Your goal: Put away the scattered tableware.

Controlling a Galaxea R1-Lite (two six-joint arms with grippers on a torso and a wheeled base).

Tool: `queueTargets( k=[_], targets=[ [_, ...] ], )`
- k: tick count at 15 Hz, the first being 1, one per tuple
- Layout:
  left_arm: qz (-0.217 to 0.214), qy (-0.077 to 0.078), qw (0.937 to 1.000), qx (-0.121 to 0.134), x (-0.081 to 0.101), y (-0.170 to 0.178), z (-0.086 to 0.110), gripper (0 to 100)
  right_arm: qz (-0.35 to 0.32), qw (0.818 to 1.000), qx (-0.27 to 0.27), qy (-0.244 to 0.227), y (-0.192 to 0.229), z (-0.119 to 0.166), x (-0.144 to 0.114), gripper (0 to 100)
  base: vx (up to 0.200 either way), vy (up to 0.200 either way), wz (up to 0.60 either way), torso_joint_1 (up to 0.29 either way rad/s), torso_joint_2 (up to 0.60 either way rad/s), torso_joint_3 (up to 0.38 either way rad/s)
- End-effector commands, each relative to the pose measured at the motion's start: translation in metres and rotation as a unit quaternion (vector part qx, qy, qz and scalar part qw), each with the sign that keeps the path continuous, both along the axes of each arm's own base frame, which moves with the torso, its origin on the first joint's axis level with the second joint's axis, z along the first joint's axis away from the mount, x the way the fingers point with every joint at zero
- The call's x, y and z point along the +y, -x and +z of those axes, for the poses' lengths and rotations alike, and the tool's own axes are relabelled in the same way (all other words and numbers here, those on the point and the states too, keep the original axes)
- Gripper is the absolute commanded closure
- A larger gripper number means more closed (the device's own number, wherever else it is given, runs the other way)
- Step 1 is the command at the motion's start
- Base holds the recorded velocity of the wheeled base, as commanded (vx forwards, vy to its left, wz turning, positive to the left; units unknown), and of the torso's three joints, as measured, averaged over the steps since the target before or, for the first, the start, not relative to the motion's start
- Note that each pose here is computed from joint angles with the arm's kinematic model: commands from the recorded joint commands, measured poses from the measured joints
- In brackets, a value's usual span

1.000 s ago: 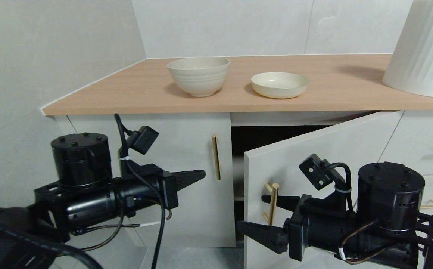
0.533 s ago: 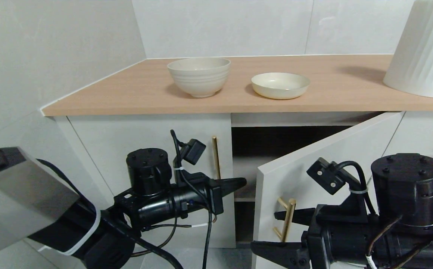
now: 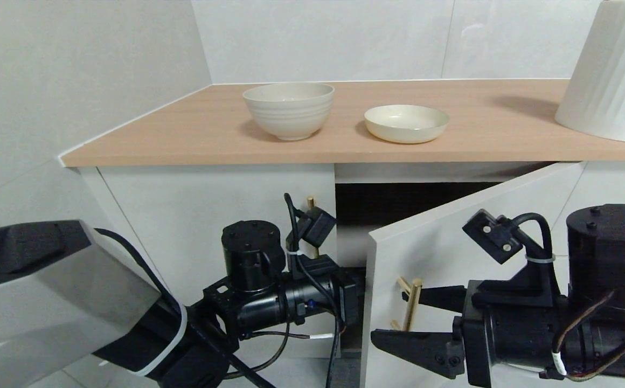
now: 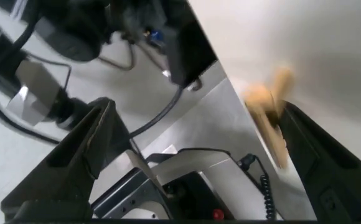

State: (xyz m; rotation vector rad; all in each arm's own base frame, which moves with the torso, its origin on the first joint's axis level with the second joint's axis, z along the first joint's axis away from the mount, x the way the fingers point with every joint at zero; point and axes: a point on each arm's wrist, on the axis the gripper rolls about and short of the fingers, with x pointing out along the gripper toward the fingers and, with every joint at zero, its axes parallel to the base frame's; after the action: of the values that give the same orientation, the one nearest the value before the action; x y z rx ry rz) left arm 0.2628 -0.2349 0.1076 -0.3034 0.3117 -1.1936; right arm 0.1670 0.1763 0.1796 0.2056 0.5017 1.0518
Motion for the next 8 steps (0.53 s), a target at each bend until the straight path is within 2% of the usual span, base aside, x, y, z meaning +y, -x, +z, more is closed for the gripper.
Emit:
queueTargets(
  k=[1, 4, 6, 8],
  targets=[
    [-0.019, 0.006, 0.9998, -0.008, -0.007, 0.011, 0.006, 100, -0.024, 1.0, -0.006, -0.001, -0.004, 0.003, -0.009, 0, 0.0, 0.0, 0.0, 0.0, 0.0, 0.0],
    [-0.025, 0.005, 0.9996, -0.006, -0.011, 0.015, 0.005, 100, -0.055, 0.998, -0.013, 0.012, -0.014, 0.001, -0.024, 0, 0.0, 0.0, 0.0, 0.0, 0.0, 0.0],
    [-0.026, 0.003, 0.9997, -0.004, -0.011, 0.014, 0.003, 100, -0.063, 0.996, -0.038, 0.049, -0.003, -0.004, -0.045, 0, 0.0, 0.0, 0.0, 0.0, 0.0, 0.0],
    [-0.025, 0.003, 0.9997, -0.003, -0.011, 0.014, 0.003, 100, -0.074, 0.995, -0.046, 0.058, 0.014, -0.004, -0.063, 0, 0.0, 0.0, 0.0, 0.0, 0.0, 0.0]
  ],
)
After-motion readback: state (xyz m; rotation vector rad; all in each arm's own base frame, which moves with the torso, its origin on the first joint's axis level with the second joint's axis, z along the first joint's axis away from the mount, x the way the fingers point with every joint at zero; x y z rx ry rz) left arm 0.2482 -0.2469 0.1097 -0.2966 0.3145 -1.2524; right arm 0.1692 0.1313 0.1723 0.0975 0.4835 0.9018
